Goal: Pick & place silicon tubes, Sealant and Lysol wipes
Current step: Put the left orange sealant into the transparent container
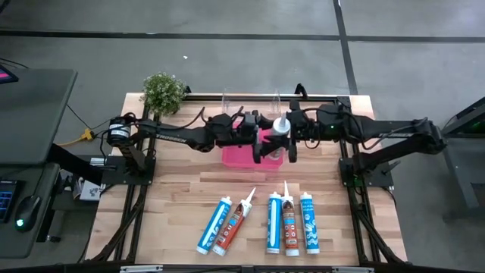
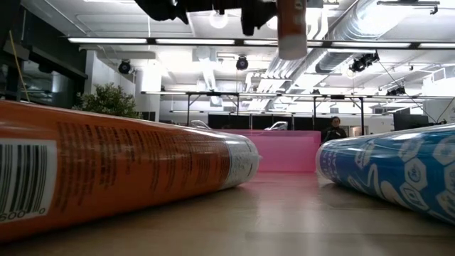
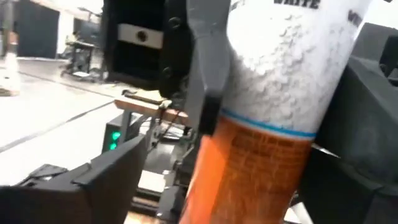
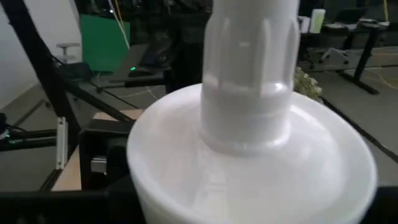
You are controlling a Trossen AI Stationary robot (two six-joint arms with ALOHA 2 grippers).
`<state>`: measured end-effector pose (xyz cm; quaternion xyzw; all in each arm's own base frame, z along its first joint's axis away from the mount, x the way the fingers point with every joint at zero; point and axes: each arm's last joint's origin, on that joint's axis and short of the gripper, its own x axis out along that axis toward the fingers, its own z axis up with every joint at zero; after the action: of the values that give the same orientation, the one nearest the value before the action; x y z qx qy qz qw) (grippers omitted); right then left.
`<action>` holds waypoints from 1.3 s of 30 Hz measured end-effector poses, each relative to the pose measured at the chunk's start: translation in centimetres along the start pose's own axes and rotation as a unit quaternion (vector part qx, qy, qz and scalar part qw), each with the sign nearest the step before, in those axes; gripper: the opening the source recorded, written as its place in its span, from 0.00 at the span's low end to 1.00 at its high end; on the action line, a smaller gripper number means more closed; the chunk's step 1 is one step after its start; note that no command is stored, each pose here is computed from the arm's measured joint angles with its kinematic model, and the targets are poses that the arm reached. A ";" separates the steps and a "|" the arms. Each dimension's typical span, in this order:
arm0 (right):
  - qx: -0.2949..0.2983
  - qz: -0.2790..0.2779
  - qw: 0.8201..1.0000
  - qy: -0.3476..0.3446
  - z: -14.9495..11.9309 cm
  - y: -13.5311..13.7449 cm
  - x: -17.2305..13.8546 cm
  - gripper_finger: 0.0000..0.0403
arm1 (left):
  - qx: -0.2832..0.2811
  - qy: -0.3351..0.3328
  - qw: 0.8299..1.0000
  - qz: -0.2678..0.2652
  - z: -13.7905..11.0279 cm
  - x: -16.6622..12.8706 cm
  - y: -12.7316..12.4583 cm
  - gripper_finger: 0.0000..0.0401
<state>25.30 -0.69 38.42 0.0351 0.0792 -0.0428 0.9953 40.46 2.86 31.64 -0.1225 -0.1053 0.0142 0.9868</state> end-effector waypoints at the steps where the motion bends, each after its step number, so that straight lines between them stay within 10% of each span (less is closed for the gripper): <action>1: -0.001 -0.005 1.000 0.002 0.0 -0.3 -0.2 0.44 | 0.000 0.002 1.000 0.006 0.0 0.0 0.1 0.95; 22: -0.042 -0.099 0.994 -0.015 0.8 -12.4 -3.3 0.44 | 0.042 0.131 0.970 0.200 3.4 -3.8 8.7 0.99; 39: 0.021 -0.135 0.990 -0.037 -5.6 -23.3 5.1 0.44 | -0.002 0.157 0.977 0.145 5.2 -8.4 17.7 0.99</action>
<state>27.31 -23.85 30.60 0.0429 0.0455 -0.1800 0.9817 31.11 20.77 30.52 -0.1389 0.0696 0.1374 0.9783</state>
